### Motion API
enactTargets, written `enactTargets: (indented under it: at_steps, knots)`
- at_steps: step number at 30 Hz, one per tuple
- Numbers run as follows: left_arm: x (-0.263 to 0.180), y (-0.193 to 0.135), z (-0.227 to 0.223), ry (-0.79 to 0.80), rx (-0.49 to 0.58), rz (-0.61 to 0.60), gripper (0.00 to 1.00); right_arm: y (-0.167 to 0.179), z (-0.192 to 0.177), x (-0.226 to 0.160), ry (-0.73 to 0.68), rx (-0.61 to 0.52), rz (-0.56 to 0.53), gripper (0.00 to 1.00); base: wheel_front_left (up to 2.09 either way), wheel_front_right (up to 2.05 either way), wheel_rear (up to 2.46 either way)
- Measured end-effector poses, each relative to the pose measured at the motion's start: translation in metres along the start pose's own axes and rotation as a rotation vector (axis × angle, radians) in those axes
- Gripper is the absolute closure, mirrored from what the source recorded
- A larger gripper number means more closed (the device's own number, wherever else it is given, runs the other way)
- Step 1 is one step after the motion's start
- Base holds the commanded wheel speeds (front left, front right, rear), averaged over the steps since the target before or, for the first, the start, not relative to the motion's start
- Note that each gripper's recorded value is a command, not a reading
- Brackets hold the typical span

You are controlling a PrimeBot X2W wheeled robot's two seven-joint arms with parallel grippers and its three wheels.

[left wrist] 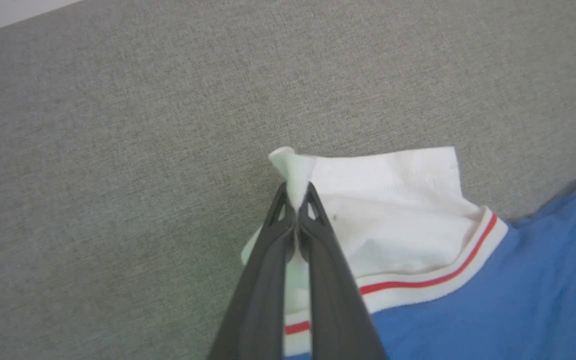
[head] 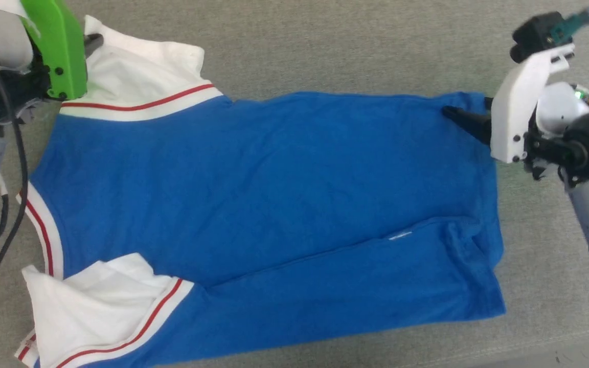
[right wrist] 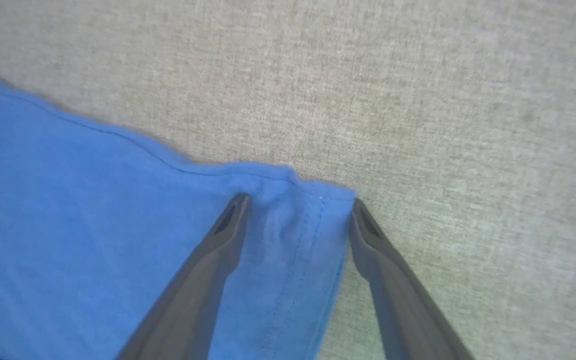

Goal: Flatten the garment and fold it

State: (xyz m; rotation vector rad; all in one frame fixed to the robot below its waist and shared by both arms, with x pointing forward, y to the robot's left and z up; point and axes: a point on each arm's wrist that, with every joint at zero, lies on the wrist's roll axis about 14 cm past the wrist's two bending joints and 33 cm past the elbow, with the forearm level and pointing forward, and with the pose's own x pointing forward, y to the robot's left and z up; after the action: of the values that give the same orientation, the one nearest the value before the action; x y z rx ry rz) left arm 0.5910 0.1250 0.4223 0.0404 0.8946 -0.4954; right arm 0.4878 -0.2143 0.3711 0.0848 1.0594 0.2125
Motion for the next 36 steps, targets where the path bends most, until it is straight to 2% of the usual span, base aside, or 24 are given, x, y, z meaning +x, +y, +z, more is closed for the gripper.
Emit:
enactTargets:
  at_steps: [2,8,14,21,27,30,36]
  knots:
    - [0.001,-0.002,-0.002,-0.003,0.0,-0.006,1.0,0.002,-0.001,0.003,0.034,-0.021,0.0,1.0,0.0,0.0,0.0]
    - [-0.003,-0.002,0.001,-0.026,-0.002,-0.003,1.0,0.005,0.002,0.001,0.017,-0.05,0.004,1.0,0.0,0.0,0.0]
    - [-0.022,0.0,0.019,-0.12,0.02,0.029,1.0,-0.002,0.024,-0.02,-0.139,-0.171,-0.061,1.0,0.0,0.0,0.0]
    - [-0.061,-0.003,0.034,-0.302,-0.006,0.034,1.0,-0.001,0.04,-0.056,-0.294,-0.182,-0.077,1.0,0.0,0.0,0.0]
    - [-0.095,-0.001,0.0,-0.411,-0.115,0.038,1.0,0.001,0.011,-0.072,-0.319,-0.146,-0.07,1.0,0.0,0.0,0.0]
    - [-0.114,-0.006,-0.047,-0.442,-0.224,0.046,1.0,0.008,-0.023,-0.072,-0.299,-0.08,-0.04,1.0,0.0,0.0,0.0]
    - [-0.136,-0.016,-0.132,-0.399,-0.372,0.094,1.0,0.019,-0.058,-0.067,-0.278,-0.002,-0.002,1.0,0.0,0.0,0.0]
